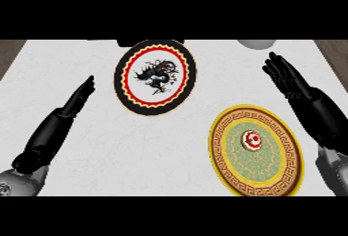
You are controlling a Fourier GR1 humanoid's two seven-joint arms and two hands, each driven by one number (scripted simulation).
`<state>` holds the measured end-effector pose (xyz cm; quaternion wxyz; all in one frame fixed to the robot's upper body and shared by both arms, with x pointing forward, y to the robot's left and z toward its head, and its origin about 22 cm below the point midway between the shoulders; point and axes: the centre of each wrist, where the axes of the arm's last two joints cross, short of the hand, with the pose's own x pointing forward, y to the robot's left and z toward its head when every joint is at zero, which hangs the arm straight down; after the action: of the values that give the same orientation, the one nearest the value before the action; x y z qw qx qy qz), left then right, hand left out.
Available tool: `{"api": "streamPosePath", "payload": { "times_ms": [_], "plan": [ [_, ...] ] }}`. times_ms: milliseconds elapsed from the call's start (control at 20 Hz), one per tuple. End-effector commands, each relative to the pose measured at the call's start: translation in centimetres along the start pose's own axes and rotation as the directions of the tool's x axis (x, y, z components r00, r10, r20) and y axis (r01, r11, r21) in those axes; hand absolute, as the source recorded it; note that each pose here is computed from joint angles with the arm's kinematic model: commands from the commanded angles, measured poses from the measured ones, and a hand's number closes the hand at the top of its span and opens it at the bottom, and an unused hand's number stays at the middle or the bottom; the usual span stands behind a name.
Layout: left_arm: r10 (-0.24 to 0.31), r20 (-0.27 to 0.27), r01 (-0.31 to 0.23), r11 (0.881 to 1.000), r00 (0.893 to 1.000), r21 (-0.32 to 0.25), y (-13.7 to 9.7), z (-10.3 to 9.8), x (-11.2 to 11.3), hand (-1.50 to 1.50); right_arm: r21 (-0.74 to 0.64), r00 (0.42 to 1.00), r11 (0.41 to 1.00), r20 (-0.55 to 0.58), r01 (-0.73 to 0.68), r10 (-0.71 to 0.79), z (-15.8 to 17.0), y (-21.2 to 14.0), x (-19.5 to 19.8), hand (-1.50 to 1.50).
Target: Pick the cupcake from the plate and place it in the plate
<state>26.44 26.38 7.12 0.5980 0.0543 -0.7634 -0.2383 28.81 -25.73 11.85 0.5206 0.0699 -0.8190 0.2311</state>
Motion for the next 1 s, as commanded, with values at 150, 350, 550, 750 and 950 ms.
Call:
{"api": "streamPosePath", "payload": {
  "times_ms": [150,350,550,750,950],
  "plan": [
    [0.076,0.006,-0.076,0.988,0.997,0.137,1.4,-2.2,1.8,0.0,0.281,0.992,0.954,0.039,0.104,-0.119,-2.1,9.0,0.5,1.5],
    [0.133,-0.058,-0.121,0.977,0.989,0.175,1.7,-1.4,0.4,0.0,0.289,0.824,0.791,-0.013,-0.539,0.567,-2.2,2.7,1.6,1.5],
    [0.155,-0.043,-0.142,0.966,0.987,0.218,3.4,-1.9,0.9,0.0,0.125,0.945,0.959,-0.178,-0.254,0.273,2.4,14.1,-4.7,-1.5],
    [0.166,-0.056,-0.149,0.962,0.984,0.229,3.7,-2.0,-0.3,0.0,-0.051,0.993,0.994,-0.078,-0.098,0.094,3.5,17.3,-5.4,-1.5],
    [0.179,-0.062,-0.161,0.961,0.982,0.223,4.5,-2.8,0.7,0.0,-0.117,0.995,0.988,0.014,-0.096,0.098,5.0,15.2,-5.7,-1.5]
  ]
}}
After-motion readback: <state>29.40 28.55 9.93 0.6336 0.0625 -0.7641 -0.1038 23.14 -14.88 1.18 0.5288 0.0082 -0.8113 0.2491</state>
